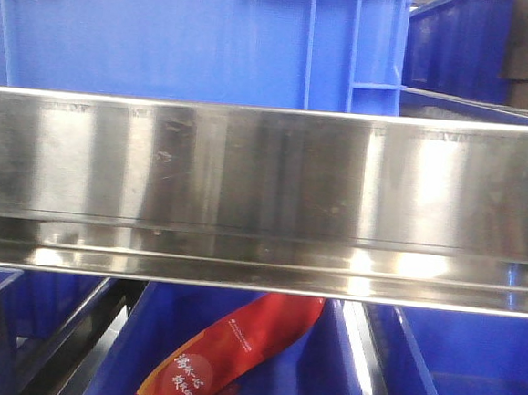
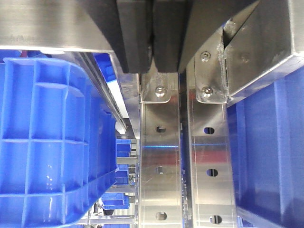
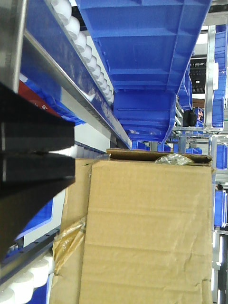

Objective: Grab PVC pipe and place in blue bin

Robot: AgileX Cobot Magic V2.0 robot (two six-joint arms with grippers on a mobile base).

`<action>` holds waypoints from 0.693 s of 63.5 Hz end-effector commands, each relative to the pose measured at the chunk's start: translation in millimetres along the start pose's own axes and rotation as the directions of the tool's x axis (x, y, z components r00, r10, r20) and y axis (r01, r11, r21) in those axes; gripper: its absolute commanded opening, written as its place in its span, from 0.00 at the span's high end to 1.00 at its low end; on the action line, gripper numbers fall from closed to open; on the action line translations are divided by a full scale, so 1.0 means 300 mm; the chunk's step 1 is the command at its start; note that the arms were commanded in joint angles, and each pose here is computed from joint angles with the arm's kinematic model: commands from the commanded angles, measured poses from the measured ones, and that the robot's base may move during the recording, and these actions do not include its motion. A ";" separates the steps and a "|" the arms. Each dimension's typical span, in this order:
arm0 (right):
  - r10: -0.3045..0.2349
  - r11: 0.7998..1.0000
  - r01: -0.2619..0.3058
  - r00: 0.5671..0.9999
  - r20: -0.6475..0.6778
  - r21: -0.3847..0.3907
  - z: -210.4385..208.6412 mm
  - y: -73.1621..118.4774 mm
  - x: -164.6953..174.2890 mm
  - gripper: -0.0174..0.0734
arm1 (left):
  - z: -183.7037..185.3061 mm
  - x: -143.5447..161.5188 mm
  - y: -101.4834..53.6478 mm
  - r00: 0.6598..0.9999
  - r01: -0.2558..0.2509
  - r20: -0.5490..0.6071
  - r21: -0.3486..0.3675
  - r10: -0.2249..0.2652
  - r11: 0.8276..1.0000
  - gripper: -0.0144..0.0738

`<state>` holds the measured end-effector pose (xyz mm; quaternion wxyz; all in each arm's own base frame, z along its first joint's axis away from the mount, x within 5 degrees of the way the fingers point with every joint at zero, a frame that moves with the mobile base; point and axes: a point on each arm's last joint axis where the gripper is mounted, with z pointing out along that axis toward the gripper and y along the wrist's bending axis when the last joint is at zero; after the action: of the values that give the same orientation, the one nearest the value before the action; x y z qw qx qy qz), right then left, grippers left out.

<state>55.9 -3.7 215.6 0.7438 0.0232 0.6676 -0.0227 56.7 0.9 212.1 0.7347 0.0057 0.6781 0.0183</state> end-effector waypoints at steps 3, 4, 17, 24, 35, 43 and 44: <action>-0.010 1.000 0.010 1.000 0.008 0.004 -0.001 -0.001 -0.001 0.98 | -0.002 -0.010 0.001 1.000 0.006 0.026 -0.002 -0.006 1.000 0.96; -0.010 1.000 0.010 1.000 0.008 0.004 -0.001 -0.001 -0.001 0.98 | -0.002 -0.010 0.001 1.000 0.006 0.026 -0.002 -0.006 1.000 0.96; -0.010 1.000 0.010 1.000 0.008 0.004 -0.001 -0.001 -0.001 0.98 | -0.002 -0.010 0.001 1.000 0.006 0.026 -0.002 -0.006 1.000 0.96; -0.010 1.000 0.010 1.000 0.008 0.004 -0.001 -0.001 -0.001 0.98 | -0.002 -0.010 0.001 1.000 0.006 0.026 -0.002 -0.006 1.000 0.96; -0.010 1.000 0.010 1.000 0.008 0.004 -0.001 -0.001 -0.001 0.98 | -0.002 -0.010 0.001 1.000 0.006 0.026 -0.002 -0.006 1.000 0.96; -0.010 1.000 0.010 1.000 0.008 0.004 -0.001 -0.001 -0.001 0.98 | -0.002 -0.010 0.001 1.000 0.006 0.026 -0.002 -0.006 1.000 0.96; -0.010 1.000 0.010 1.000 0.008 0.004 -0.001 -0.001 -0.001 0.98 | -0.002 -0.010 0.001 1.000 0.006 0.026 -0.002 -0.006 1.000 0.96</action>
<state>55.9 -3.7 215.6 0.7438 0.0232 0.6676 -0.0227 56.7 0.9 212.1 0.7347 0.0057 0.6781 0.0183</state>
